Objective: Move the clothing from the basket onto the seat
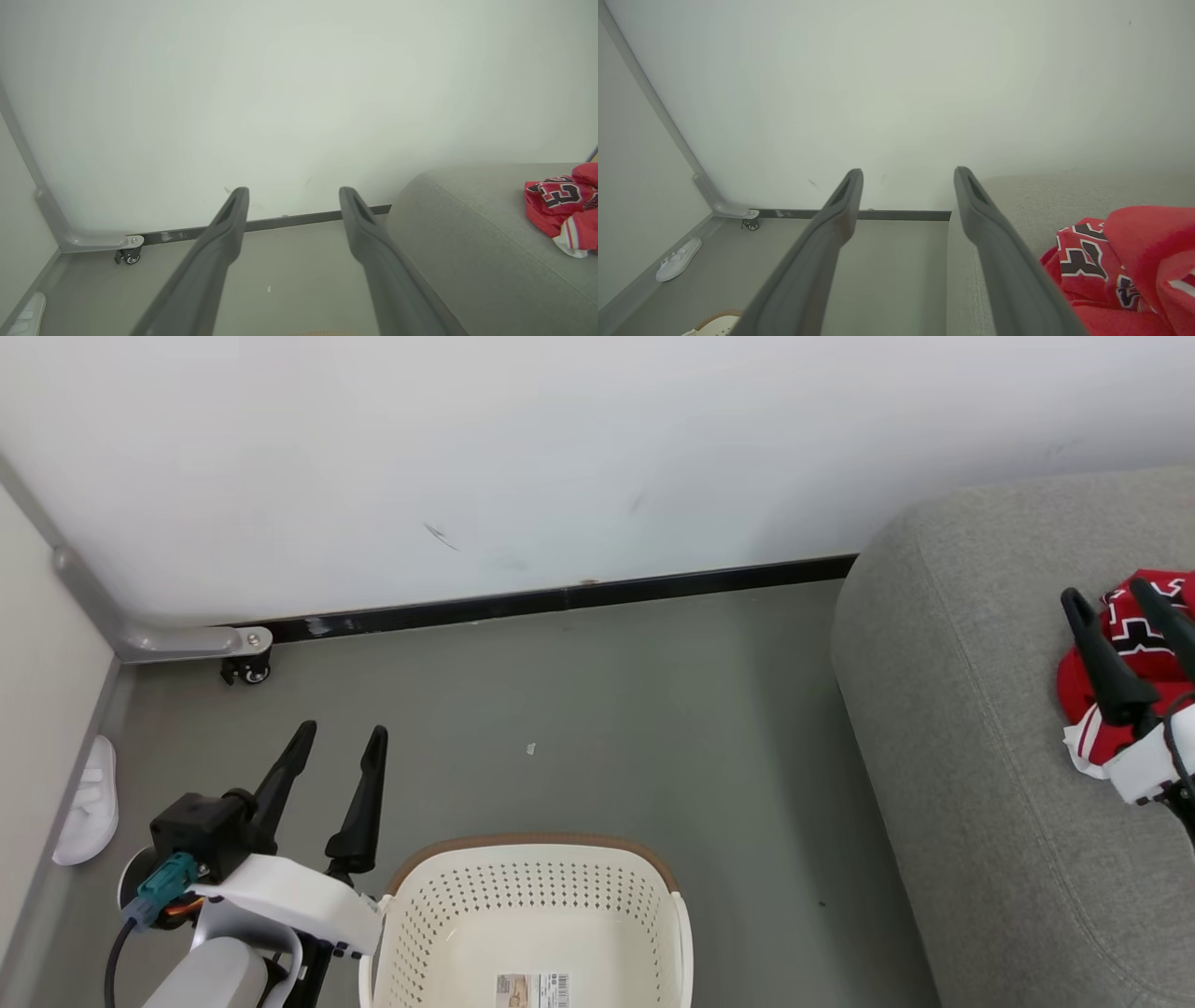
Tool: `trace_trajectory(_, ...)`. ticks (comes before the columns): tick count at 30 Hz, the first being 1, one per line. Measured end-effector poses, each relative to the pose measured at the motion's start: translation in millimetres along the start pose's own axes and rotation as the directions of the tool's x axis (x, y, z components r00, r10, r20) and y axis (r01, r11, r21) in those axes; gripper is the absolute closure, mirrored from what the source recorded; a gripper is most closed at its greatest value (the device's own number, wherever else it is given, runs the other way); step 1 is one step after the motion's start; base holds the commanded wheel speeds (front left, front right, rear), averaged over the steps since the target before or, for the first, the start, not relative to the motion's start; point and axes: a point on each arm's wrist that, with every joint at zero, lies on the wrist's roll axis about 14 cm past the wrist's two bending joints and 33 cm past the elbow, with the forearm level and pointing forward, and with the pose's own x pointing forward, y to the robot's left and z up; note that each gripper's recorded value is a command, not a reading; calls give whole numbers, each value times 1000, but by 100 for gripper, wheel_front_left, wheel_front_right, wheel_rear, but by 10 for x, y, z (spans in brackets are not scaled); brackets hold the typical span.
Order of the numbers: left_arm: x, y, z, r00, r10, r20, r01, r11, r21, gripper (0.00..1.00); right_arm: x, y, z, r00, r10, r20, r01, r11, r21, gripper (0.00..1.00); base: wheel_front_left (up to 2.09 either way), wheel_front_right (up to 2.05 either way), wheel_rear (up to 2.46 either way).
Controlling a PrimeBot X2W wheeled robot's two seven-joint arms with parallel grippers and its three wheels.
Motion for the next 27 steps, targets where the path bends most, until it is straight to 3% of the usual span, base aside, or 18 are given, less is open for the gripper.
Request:
trace_trajectory(13,-264,273,71,992,125,32,-124,992,-32,0,-86,413,-88,998,38,45,-42,995,91,0,0,0,0)
trace_trajectory(27,-521,541,47,966,256,44,-253,965,-68,0,-287,640,-241,998,31,47,-35,995,95,0,0,0,0)
